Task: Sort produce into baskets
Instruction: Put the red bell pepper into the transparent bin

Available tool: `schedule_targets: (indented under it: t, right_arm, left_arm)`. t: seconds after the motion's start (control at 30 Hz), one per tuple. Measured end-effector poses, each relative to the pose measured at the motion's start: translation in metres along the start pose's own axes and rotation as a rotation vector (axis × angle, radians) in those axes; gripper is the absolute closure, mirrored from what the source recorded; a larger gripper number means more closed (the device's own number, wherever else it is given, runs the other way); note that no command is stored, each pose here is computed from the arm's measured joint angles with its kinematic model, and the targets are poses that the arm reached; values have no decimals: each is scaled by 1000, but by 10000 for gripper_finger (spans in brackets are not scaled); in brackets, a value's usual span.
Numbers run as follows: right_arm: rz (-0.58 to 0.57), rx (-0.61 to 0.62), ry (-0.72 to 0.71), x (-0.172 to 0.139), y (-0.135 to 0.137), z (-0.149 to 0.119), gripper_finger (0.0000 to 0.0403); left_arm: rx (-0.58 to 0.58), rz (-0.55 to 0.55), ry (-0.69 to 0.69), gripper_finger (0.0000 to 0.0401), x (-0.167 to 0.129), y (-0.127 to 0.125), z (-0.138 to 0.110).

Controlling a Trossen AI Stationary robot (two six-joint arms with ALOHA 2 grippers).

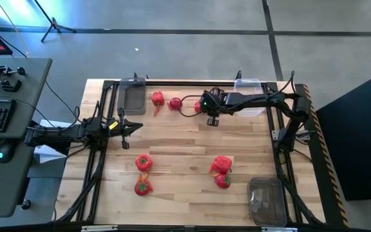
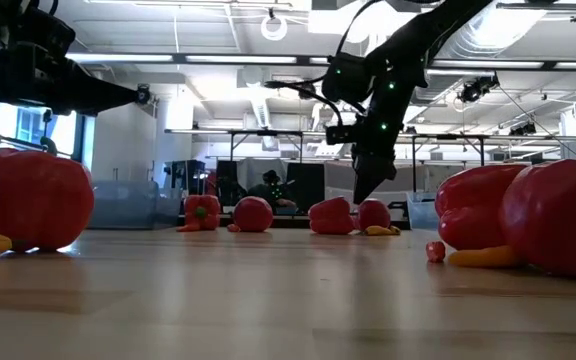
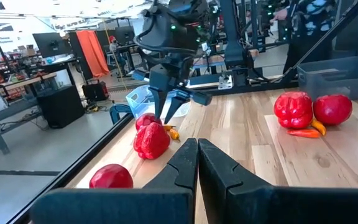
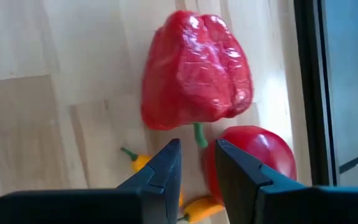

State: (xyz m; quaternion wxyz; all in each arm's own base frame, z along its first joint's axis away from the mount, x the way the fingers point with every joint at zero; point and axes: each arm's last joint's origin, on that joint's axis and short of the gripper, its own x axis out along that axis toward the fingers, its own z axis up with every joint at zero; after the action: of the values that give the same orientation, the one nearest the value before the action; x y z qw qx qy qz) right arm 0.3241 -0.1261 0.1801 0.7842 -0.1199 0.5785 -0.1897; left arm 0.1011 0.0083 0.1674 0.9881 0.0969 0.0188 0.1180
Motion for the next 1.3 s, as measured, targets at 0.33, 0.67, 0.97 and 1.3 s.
schedule_targets:
  t: [0.33,0.67,0.97,1.3]
  right_arm:
    - [127,-25,-81,3,-2,3,316]
    - [141,143,-96,-10,4,6,308]
    - [95,265,-43,-1,3,3,268]
    - [89,299,-39,7,-6,0,267]
  left_arm:
    - [-9,0,0,401,0,0,0]
    - [-25,-1,3,401,0,0,0]
    - [-25,0,1,401,0,0,0]
    - [-26,0,0,401,0,0,0]
